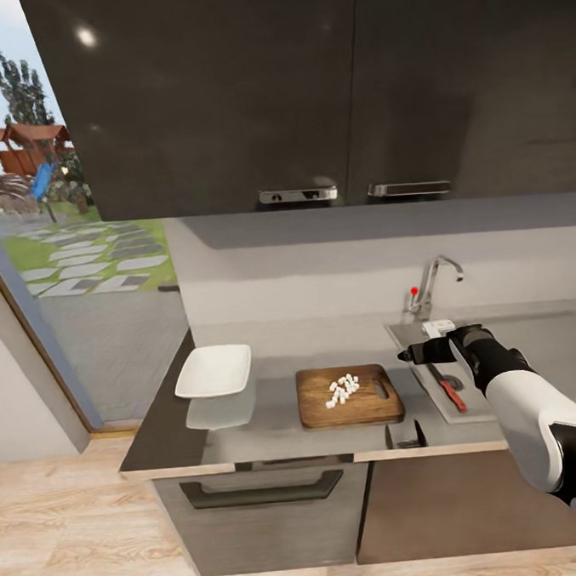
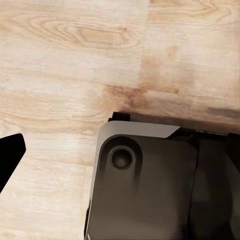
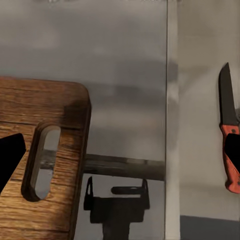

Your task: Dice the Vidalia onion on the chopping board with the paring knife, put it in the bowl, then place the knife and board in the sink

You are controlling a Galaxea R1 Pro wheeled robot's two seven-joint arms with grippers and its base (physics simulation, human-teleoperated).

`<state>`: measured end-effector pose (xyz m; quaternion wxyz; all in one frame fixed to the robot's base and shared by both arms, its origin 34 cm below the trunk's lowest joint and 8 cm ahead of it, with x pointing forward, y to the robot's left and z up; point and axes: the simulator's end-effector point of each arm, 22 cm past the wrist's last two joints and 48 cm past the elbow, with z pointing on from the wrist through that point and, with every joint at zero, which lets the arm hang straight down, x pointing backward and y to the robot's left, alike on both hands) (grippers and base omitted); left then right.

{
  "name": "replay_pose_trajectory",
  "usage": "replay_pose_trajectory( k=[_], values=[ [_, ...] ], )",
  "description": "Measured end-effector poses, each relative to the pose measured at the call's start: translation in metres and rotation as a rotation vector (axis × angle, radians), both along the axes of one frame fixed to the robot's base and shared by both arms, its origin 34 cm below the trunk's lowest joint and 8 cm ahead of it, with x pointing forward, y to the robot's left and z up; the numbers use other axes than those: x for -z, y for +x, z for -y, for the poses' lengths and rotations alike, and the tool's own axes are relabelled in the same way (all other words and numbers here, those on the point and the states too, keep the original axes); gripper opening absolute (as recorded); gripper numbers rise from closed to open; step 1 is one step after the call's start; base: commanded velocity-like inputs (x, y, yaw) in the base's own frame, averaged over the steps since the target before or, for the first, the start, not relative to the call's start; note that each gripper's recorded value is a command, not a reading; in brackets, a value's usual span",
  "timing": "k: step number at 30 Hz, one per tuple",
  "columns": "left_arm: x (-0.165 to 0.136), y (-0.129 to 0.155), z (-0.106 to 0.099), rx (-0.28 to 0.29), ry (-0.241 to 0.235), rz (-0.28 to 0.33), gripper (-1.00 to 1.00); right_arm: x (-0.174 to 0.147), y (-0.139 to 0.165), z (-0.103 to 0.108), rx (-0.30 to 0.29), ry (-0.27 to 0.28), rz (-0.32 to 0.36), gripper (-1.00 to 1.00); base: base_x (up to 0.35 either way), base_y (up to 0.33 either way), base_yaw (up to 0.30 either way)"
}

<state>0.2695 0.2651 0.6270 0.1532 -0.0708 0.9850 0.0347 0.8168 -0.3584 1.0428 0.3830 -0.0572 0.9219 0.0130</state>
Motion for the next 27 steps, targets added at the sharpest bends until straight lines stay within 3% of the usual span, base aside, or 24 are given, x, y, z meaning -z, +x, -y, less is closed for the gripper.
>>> replay_pose_trajectory(
  k=[17, 27],
  values=[
    [0.004, -0.010, -0.001, 0.000, 0.001, -0.028, 1.00, 0.038, -0.006, -0.019, -0.022, 0.021, -0.069, 1.00, 0.023, 0.000, 0.000],
    [0.007, -0.016, -0.001, 0.001, 0.001, -0.044, 1.00, 0.051, -0.007, -0.018, -0.020, 0.021, -0.090, 1.00, 0.009, -0.014, 0.000]
  ],
)
